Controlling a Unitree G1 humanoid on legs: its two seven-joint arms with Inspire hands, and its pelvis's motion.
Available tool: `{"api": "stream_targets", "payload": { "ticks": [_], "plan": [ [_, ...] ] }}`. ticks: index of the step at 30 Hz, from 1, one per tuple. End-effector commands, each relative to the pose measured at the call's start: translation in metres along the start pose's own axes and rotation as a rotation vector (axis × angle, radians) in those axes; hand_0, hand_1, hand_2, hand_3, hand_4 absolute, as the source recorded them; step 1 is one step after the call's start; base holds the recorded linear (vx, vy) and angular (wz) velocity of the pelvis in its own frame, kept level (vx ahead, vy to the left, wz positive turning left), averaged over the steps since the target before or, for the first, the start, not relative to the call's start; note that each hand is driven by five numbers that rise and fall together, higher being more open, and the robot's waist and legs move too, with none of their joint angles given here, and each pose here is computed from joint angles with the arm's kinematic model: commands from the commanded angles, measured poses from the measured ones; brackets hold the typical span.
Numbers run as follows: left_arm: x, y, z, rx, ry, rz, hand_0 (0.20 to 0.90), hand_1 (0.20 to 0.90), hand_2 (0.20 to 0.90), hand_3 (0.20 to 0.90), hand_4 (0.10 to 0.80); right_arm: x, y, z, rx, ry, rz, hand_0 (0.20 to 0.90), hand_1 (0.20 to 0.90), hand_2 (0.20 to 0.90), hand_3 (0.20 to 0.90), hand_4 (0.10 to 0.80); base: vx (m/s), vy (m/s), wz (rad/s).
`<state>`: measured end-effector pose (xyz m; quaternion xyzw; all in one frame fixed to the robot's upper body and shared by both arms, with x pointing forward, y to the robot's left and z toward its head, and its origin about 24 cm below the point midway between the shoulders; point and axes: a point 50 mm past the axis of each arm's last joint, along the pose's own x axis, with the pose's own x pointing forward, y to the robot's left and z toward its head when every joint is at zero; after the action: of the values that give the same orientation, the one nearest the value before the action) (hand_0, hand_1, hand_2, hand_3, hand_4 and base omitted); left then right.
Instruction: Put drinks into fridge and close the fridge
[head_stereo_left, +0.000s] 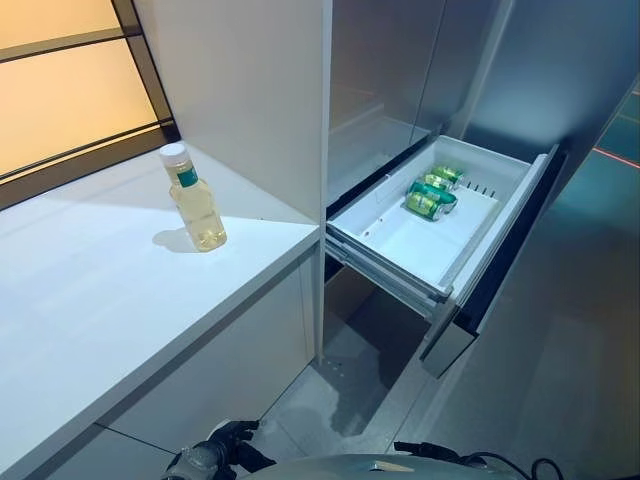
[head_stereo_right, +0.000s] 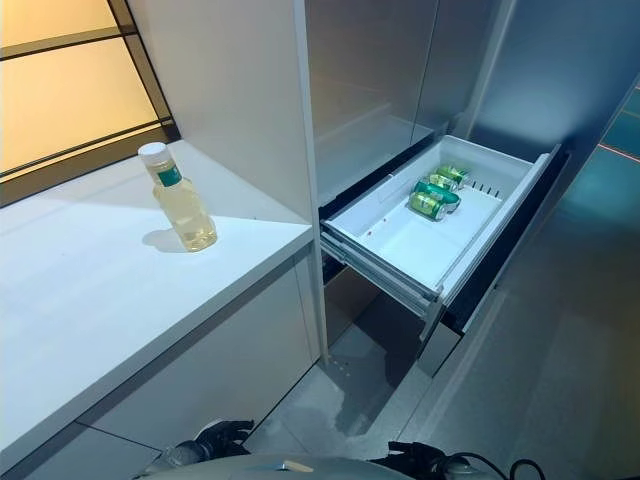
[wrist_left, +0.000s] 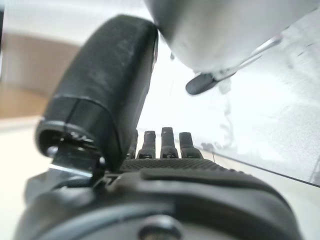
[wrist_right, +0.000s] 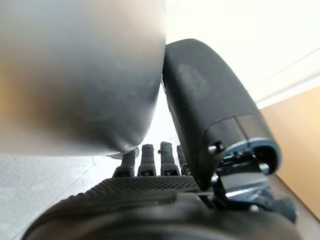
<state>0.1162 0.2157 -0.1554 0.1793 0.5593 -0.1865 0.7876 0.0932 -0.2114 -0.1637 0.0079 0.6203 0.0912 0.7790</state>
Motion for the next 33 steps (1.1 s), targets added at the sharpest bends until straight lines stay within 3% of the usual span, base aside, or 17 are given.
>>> {"api": "stream_targets", "payload": {
  "ticks": [1, 3, 7, 9, 10, 15, 16, 20, 26, 28, 29, 33],
  "plan": [
    [-0.004, 0.013, 0.04, 0.122, -0.079, -0.173, 0.9, 0.9, 0.9, 0.9, 0.8, -0.009, -0.025, 0.006, -0.101, 0.059, -0.024, 0.9, 0.9, 0.9, 0.9, 0.8, 0.002, 0.043, 0.0],
    [-0.012, 0.023, 0.057, 0.135, -0.128, -0.244, 0.9, 0.9, 0.9, 0.9, 0.8, -0.012, -0.03, 0.01, -0.108, 0.061, -0.027, 0.9, 0.9, 0.9, 0.9, 0.8, 0.001, 0.017, 0.0],
    [-0.055, 0.045, 0.129, 0.091, -0.439, -0.417, 0.9, 0.9, 0.9, 0.9, 0.8, -0.016, -0.035, 0.016, -0.081, 0.053, -0.037, 0.9, 0.9, 0.9, 0.9, 0.8, 0.0, 0.0, 0.0],
    [-0.097, 0.05, 0.175, 0.07, -0.666, -0.524, 0.9, 0.9, 0.9, 0.9, 0.8, -0.017, -0.035, 0.015, -0.061, 0.051, -0.041, 0.9, 0.9, 0.9, 0.9, 0.8, -0.004, -0.004, 0.02],
    [-0.136, 0.043, 0.205, 0.029, -0.875, -0.667, 0.9, 0.9, 0.9, 0.9, 0.8, -0.017, -0.035, 0.01, -0.047, 0.051, -0.046, 0.9, 0.9, 0.9, 0.9, 0.8, -0.008, -0.007, 0.04],
    [-0.192, 0.039, 0.232, -0.006, -1.255, -0.804, 0.9, 0.9, 0.9, 0.9, 0.8, -0.016, -0.034, -0.004, -0.032, 0.052, -0.047, 0.9, 0.9, 0.9, 0.9, 0.8, 0.008, -0.008, 0.02],
    [-0.216, 0.042, 0.243, -0.038, -1.399, -0.772, 0.9, 0.9, 0.9, 0.9, 0.8, -0.015, -0.03, -0.01, -0.023, 0.05, -0.043, 0.9, 0.9, 0.9, 0.9, 0.8, 0.047, -0.032, 0.02],
    [-0.268, 0.066, 0.255, -0.119, -1.774, -0.545, 0.9, 0.9, 0.9, 0.9, 0.8, -0.011, -0.022, -0.024, -0.006, 0.061, -0.032, 0.9, 0.9, 0.9, 0.9, 0.8, 0.048, -0.032, 0.01],
    [-0.334, 0.095, 0.236, -0.054, -2.202, 0.223, 0.9, 0.9, 0.9, 0.9, 0.8, -0.007, -0.01, -0.044, 0.01, 0.082, -0.028, 0.9, 0.9, 0.9, 0.9, 0.8, 0.018, -0.018, 0.06],
    [-0.345, 0.096, 0.23, -0.037, -2.257, 0.425, 0.9, 0.9, 0.9, 0.9, 0.8, -0.006, -0.006, -0.046, 0.004, 0.084, -0.023, 0.9, 0.9, 0.9, 0.9, 0.8, 0.004, -0.007, 0.11],
    [-0.35, 0.095, 0.226, 0.007, -2.265, 0.658, 0.9, 0.9, 0.9, 0.9, 0.8, -0.005, -0.003, -0.045, -0.005, 0.084, -0.022, 0.9, 0.9, 0.9, 0.9, 0.8, 0.001, 0.002, 0.13],
    [-0.354, 0.093, 0.226, 0.065, -2.248, 0.939, 0.9, 0.9, 0.9, 0.9, 0.8, -0.002, 0.003, -0.044, -0.018, 0.083, -0.016, 0.9, 0.9, 0.9, 0.9, 0.8, -0.003, 0.007, 0.11]
  ]
}}
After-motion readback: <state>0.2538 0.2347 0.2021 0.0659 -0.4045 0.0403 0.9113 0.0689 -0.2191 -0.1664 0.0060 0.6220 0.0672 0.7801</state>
